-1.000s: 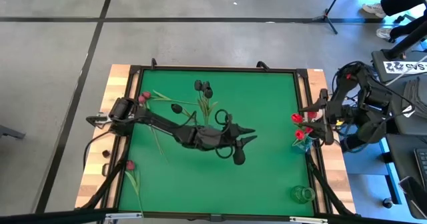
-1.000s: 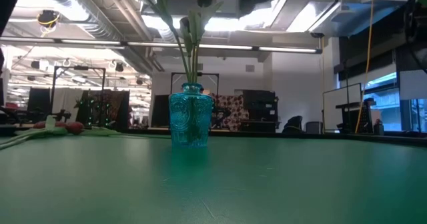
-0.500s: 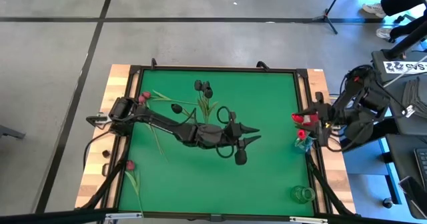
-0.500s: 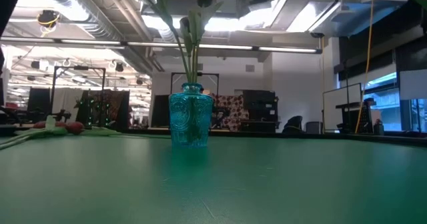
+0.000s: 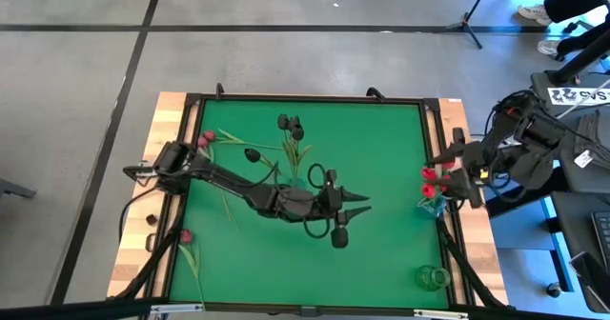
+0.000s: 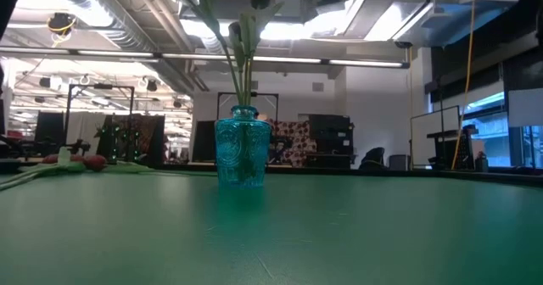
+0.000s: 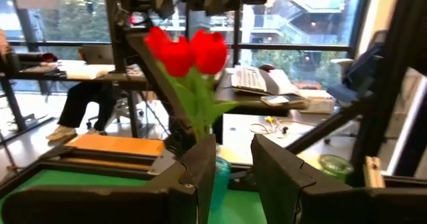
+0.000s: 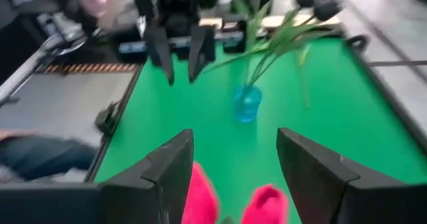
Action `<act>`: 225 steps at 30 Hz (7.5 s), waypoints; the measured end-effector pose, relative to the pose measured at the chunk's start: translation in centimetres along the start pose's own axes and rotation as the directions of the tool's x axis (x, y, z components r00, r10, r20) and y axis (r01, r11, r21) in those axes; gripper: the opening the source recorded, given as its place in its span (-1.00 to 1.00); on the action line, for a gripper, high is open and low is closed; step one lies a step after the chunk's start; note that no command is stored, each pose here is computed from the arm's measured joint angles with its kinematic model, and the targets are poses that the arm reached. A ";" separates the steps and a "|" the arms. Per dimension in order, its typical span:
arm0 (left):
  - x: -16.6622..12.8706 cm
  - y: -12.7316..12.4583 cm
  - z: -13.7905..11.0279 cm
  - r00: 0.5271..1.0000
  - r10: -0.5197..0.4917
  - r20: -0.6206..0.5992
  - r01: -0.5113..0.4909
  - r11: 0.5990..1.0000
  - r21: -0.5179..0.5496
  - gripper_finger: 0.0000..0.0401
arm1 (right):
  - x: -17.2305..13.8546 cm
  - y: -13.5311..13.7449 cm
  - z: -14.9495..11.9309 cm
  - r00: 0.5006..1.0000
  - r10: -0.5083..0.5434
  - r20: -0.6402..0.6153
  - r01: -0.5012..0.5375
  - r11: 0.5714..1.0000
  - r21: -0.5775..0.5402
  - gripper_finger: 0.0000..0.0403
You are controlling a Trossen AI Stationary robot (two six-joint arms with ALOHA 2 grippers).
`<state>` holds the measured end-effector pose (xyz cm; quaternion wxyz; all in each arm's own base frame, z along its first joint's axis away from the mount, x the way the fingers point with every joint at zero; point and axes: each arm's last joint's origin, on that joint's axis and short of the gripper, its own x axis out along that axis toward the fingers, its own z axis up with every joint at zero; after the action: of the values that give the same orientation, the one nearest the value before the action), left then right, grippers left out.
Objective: Sort flowers into vase by color
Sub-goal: Adjust the red flowers, then put the dark red flower into the green vase
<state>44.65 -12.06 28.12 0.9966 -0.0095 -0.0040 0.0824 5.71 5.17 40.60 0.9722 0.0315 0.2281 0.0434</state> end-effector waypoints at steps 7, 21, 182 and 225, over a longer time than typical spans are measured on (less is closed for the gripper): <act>-0.3 -0.5 0.0 1.000 0.008 -0.002 -0.008 1.000 0.002 -0.52 | 1.2 0.9 -0.9 0.990 -0.069 -0.121 0.063 0.997 -0.046 0.07; -1.6 -2.2 0.5 0.999 -0.034 -0.025 0.035 0.998 0.043 -0.52 | 0.8 0.4 -0.4 0.992 -0.117 -0.050 0.116 0.993 -0.010 0.07; -2.8 -4.1 -3.6 0.995 0.064 -0.079 -0.069 0.996 -0.064 -0.97 | 4.8 7.4 4.0 0.985 0.058 -0.162 -0.061 0.998 -0.016 0.25; 1.5 -4.7 -2.1 0.981 0.188 0.053 -0.180 0.975 -0.131 -0.83 | 9.7 9.0 6.6 0.966 -0.237 0.107 0.210 0.953 0.217 -0.85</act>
<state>46.95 -16.47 26.08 0.9814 -0.0699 -0.0407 0.1743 16.69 14.78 42.92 0.9754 0.1077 0.1687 -0.0926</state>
